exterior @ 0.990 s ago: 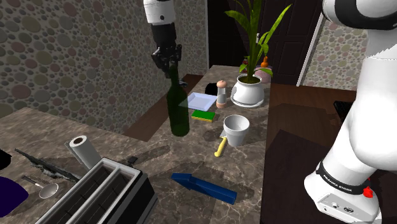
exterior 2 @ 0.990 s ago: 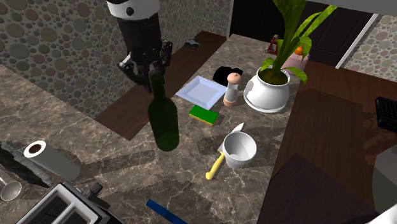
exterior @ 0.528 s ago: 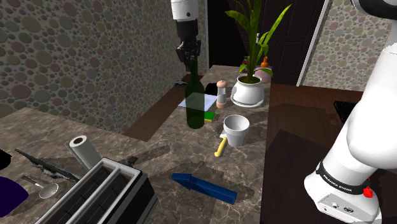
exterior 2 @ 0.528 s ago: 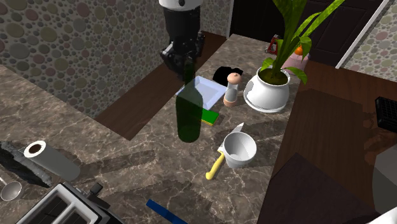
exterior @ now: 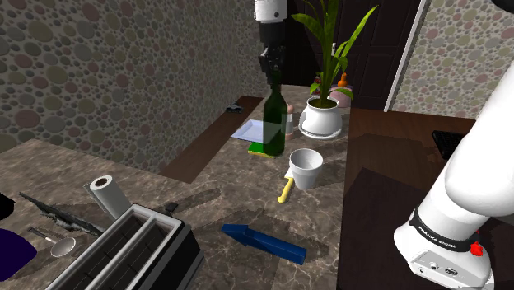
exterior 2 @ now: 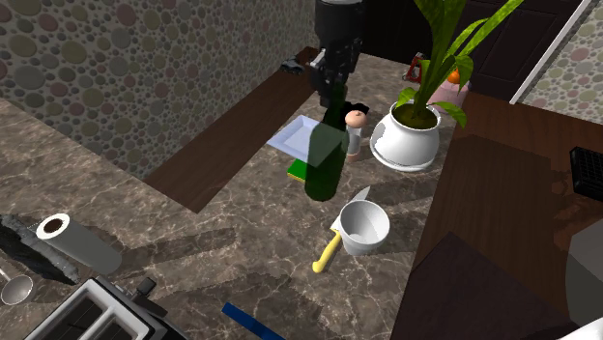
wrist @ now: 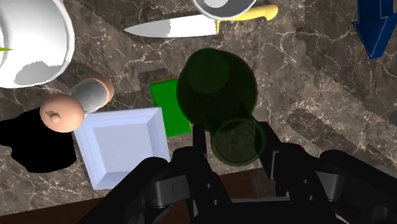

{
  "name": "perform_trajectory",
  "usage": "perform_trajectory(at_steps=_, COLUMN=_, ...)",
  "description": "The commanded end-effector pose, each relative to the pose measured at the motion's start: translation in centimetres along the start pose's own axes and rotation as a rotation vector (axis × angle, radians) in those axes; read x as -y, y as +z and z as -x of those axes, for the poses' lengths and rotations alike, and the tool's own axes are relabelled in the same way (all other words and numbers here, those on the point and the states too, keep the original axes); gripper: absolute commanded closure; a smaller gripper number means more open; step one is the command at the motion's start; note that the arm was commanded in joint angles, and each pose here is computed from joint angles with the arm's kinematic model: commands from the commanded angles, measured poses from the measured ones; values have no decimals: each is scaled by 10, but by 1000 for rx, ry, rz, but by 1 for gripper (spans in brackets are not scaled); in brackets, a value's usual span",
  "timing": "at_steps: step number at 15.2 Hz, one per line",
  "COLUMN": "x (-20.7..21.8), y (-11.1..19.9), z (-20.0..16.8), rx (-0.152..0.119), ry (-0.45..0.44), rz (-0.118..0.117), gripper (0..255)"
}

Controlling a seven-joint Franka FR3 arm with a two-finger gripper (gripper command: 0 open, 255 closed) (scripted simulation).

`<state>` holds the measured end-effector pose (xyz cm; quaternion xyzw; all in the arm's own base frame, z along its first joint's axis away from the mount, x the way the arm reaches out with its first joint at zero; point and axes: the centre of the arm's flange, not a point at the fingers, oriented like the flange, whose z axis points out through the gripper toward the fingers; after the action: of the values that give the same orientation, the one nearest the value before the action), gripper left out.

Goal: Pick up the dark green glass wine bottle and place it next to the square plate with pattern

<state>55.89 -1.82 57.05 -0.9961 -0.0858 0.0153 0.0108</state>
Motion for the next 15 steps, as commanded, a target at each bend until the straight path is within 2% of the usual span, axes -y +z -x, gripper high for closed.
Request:
perform_trajectory(at_steps=1, x=-29, y=-3, z=11, rx=0, ry=-1, rz=0, gripper=255)
perform_trajectory(at_steps=15, x=-30, y=71, z=9, rx=0, ry=-1, rz=0, gripper=255)
